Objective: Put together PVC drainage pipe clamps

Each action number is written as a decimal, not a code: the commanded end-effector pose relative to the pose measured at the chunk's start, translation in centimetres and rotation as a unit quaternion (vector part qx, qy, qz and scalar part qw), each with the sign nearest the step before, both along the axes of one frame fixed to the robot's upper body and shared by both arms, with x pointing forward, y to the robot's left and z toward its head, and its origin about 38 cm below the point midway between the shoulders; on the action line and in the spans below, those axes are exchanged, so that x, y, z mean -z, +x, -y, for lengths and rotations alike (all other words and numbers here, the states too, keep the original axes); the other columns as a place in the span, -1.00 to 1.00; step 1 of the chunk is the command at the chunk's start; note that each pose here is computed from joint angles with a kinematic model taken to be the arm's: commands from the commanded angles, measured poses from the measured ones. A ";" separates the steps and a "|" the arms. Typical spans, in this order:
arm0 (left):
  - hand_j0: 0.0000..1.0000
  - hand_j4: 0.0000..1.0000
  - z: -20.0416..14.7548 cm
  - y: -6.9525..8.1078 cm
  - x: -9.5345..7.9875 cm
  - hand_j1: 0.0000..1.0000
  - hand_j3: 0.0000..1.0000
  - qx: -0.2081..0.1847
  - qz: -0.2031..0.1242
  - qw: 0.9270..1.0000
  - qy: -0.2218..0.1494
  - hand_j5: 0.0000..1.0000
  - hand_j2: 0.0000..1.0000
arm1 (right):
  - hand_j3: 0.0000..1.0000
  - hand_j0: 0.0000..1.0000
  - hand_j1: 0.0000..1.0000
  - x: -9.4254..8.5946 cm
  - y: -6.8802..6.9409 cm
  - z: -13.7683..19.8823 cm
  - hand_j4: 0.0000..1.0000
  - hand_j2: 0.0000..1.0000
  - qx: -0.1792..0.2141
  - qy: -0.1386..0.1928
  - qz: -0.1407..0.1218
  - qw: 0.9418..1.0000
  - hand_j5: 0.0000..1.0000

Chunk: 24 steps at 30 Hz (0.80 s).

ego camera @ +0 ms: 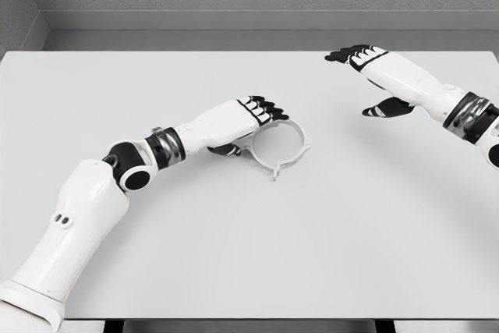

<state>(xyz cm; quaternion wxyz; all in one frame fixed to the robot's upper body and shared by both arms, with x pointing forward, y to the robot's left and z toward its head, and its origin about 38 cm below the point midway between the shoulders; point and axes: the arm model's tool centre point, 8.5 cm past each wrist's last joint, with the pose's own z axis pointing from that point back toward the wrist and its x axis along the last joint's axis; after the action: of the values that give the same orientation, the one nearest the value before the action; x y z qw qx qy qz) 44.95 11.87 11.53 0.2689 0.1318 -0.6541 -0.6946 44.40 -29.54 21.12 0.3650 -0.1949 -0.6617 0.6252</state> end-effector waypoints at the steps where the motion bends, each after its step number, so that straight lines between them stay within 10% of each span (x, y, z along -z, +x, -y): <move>1: 1.00 1.00 0.1 0.0 0.1 1.00 1.00 -0.001 -0.003 1.000 -0.004 1.00 1.00 | 1.00 1.00 1.00 -0.1 0.0 0.1 1.00 1.00 0.001 0.002 0.000 1.000 1.00; 24: 1.00 1.00 0.4 1.2 -2.2 1.00 1.00 -0.009 0.017 0.999 -0.026 1.00 1.00 | 1.00 1.00 1.00 -0.6 -0.2 -0.2 1.00 1.00 -0.006 0.003 0.007 1.000 1.00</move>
<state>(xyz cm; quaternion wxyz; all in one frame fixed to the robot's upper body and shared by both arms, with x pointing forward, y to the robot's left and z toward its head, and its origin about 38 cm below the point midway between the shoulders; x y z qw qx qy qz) 45.96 10.94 13.49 0.2615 0.1385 -0.6712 -0.6796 44.19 -29.25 21.67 0.3566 -0.1949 -0.6659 0.6257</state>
